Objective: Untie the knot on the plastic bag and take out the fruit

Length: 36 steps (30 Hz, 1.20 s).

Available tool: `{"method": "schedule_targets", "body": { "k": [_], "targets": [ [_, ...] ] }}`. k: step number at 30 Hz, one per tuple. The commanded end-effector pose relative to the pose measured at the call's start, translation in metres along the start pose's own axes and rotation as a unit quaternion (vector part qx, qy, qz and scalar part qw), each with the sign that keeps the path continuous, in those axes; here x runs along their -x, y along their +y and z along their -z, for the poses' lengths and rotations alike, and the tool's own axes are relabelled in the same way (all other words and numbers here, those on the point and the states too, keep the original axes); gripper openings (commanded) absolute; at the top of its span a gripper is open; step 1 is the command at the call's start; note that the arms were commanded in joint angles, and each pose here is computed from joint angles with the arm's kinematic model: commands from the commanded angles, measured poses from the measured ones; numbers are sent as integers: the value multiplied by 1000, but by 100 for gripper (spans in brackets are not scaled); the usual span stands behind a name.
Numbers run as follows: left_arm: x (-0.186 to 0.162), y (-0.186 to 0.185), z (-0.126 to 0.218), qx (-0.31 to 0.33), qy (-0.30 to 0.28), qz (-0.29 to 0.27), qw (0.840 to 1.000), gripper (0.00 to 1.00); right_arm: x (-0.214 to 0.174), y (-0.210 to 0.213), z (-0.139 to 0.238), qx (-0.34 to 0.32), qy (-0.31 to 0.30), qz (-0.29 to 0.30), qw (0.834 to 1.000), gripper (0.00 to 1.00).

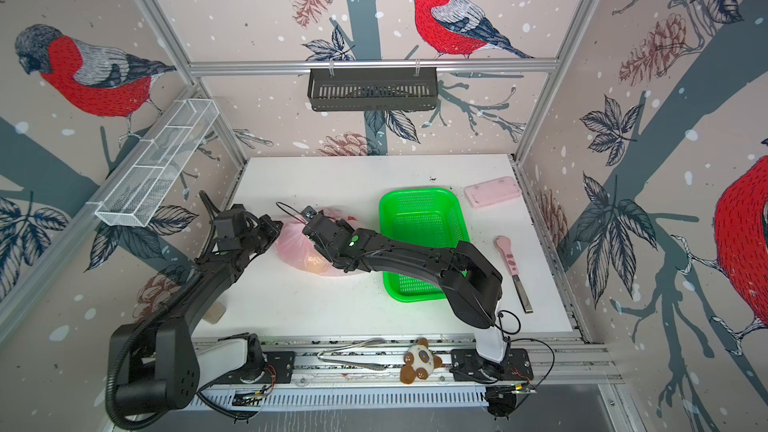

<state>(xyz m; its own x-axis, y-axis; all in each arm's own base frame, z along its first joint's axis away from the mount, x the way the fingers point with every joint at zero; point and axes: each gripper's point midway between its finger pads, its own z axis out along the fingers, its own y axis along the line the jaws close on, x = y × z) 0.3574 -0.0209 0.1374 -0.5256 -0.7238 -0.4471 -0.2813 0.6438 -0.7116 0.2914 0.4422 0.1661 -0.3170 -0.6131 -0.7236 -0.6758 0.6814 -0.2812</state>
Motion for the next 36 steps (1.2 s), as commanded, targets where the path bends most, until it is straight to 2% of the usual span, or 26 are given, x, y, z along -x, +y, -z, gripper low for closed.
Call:
{"method": "schedule_targets", "body": {
  "k": [1,5,9,19,26,28,30,33,36],
  "targets": [
    [9,-4,0,-10,-19,-5,1000,0,1,-6,1,-8,-1,-2,1000,22],
    [10,-2,-4,-5,-20,-2,1000,0,2,-15,12,-12,-8,-13,1000,11],
    [12,2,-7,3,-25,0,1000,0,2,-32,29,-19,-21,-36,999,6],
    [13,3,-7,4,-30,9,1000,0,-33,-93,53,-18,-45,-173,984,4],
    [8,-3,-5,-13,-18,16,1000,0,-47,-105,55,-21,-44,-209,977,5],
    [7,-7,-3,-22,-13,15,1000,14,-45,-104,55,-17,-46,-209,977,8],
    [5,-11,0,-31,-9,12,999,33,-44,-102,56,-15,-48,-207,977,15],
    [7,-17,10,-30,-10,-6,999,51,-40,-102,59,-15,-56,-209,976,28],
    [6,-23,24,-21,-5,-34,999,64,-36,-104,64,-15,-66,-216,974,35]
  ]
}}
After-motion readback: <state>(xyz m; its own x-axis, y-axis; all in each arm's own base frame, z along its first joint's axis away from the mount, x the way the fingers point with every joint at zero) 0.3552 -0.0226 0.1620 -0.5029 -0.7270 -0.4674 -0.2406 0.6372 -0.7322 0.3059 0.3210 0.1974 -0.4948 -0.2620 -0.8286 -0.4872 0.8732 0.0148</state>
